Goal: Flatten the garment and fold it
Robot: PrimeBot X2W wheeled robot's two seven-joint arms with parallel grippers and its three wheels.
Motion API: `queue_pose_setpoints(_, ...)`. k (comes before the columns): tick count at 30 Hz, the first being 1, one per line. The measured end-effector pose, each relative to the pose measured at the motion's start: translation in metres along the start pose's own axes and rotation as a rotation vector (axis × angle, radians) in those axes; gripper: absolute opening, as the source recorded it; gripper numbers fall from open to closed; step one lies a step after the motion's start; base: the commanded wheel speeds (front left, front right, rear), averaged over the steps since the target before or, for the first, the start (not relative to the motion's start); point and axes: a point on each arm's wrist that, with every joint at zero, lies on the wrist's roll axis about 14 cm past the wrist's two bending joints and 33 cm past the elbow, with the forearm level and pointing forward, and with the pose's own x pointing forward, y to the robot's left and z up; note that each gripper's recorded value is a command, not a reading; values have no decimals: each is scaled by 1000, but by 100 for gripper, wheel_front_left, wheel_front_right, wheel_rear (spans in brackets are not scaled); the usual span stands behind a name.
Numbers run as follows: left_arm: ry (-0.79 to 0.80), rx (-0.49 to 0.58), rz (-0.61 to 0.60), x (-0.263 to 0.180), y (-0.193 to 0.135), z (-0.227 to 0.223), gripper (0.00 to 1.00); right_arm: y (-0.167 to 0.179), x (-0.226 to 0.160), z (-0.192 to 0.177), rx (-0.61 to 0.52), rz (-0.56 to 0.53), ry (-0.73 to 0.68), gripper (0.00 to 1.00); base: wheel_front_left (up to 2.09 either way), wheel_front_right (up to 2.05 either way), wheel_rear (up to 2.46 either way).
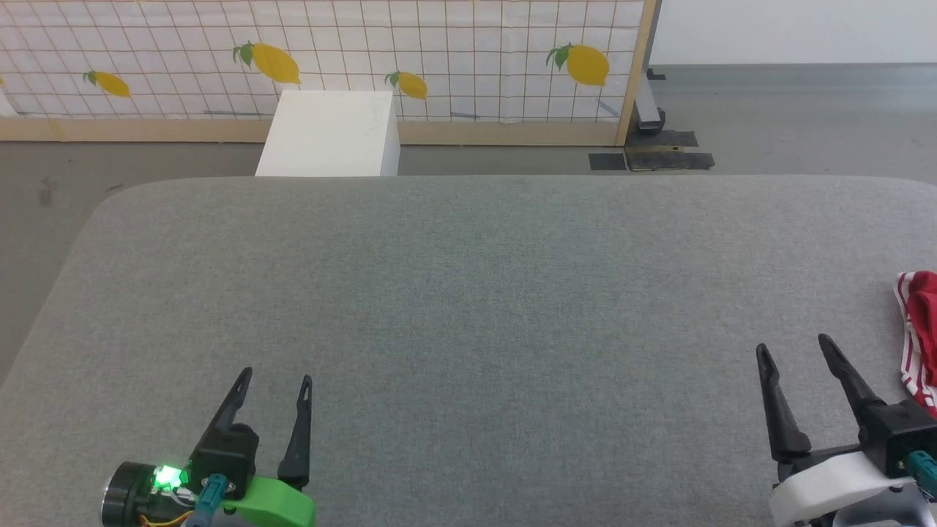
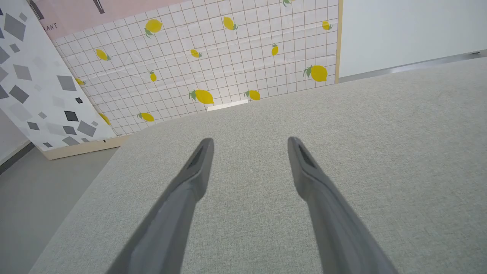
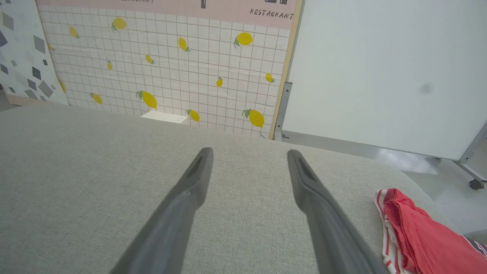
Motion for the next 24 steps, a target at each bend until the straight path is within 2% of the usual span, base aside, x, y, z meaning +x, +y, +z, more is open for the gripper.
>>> queue_pose_setpoints(22, 23, -8, -11, 0, -5, -8, 100, 3, 1, -6, -1, 11, 23, 100, 0, 0, 0)
queue_pose_setpoints(23, 26, -21, -17, 0, -7, -8, 0, 3, 1, -6, -1, 11, 24, 0, 0, 0, 0)
queue_pose_setpoints(24, 27, -21, -17, 0, -7, -8, 0, 3, 1, -6, -1, 11, 24, 0, 0, 0, 0)
